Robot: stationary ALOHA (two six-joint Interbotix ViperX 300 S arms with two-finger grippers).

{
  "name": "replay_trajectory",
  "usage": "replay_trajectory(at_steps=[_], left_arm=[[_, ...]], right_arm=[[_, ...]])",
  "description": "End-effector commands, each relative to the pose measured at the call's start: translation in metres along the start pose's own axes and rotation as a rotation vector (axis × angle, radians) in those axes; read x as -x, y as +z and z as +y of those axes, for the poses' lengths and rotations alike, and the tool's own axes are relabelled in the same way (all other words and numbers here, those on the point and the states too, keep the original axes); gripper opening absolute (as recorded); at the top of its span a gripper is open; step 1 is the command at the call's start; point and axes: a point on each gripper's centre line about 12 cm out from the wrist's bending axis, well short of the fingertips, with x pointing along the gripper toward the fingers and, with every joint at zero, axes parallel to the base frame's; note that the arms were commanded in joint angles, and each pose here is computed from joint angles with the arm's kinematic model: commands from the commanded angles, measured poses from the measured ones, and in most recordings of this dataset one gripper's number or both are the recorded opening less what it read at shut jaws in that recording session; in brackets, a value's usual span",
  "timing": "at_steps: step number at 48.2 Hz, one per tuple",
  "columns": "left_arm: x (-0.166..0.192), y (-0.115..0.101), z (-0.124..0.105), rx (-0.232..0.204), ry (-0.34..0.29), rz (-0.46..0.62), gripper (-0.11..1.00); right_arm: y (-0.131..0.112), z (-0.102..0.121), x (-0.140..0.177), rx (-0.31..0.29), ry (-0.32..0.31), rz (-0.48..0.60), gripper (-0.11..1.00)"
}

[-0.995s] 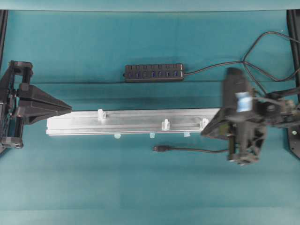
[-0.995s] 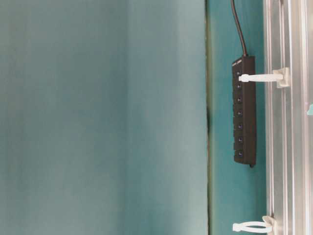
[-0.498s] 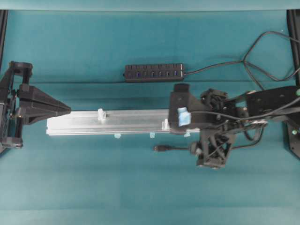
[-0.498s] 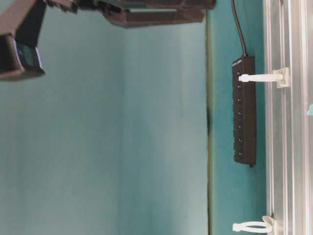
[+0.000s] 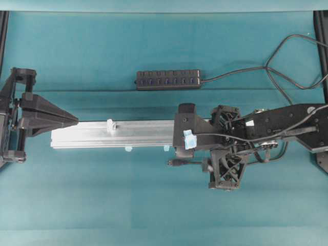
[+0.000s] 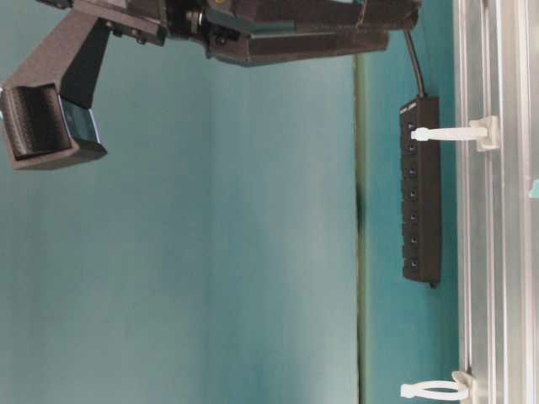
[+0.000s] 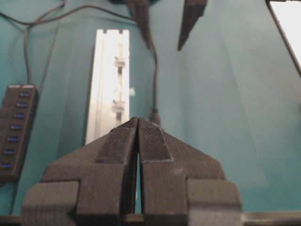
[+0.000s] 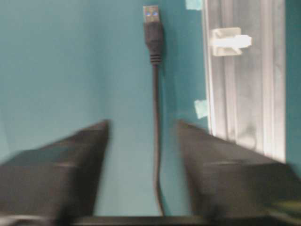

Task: Pass the USB cable through three rings with both arms.
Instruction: 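Reach the right gripper down to the black USB plug and grasp it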

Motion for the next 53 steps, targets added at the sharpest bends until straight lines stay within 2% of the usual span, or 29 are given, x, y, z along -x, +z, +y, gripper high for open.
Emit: replay_trajectory(at_steps=[1, 5, 10, 15, 24, 33, 36, 40, 43, 50, 51, 53], left_arm=[[0.000, 0.012, 0.000, 0.000, 0.001, -0.031, 0.02], [0.000, 0.012, 0.000, 0.001, 0.002, -0.031, 0.02], [0.000, 0.012, 0.000, 0.001, 0.002, -0.029, 0.02], [0.000, 0.012, 0.001, 0.000, 0.004, -0.029, 0.02], [0.000, 0.011, 0.002, -0.002, 0.008, -0.026, 0.02], [0.001, 0.012, 0.002, -0.006, 0.008, -0.028, 0.02], [0.000, 0.010, 0.002, -0.004, 0.008, -0.023, 0.02], [0.000, 0.010, 0.002, -0.004, 0.008, -0.023, 0.02], [0.000, 0.010, 0.002, -0.005, 0.009, -0.022, 0.02], [0.000, 0.008, 0.003, -0.004, 0.014, -0.006, 0.02], [0.000, 0.007, 0.003, -0.006, 0.014, 0.000, 0.02], [0.000, 0.006, 0.003, -0.005, 0.016, 0.013, 0.02]], right_arm=[[0.007, 0.003, 0.006, 0.010, 0.006, -0.027, 0.05], [0.008, 0.003, 0.003, 0.013, 0.007, -0.031, -0.05], [0.009, 0.003, 0.001, 0.016, 0.006, -0.030, -0.10], [0.011, 0.004, -0.001, 0.031, 0.000, 0.005, -0.10], [0.010, 0.004, -0.011, 0.125, -0.002, 0.052, -0.10], [0.013, 0.004, -0.015, 0.136, 0.000, 0.054, -0.07], [0.012, 0.004, -0.017, 0.132, -0.001, 0.060, -0.01], [0.012, 0.004, -0.019, 0.131, -0.002, 0.060, 0.13], [0.012, 0.004, -0.022, 0.126, -0.002, 0.062, 0.27], [0.011, 0.004, -0.031, 0.116, -0.002, 0.052, 0.69], [0.012, 0.004, -0.033, 0.112, -0.001, 0.046, 0.74], [0.012, 0.004, -0.035, 0.102, -0.001, 0.036, 0.74]])
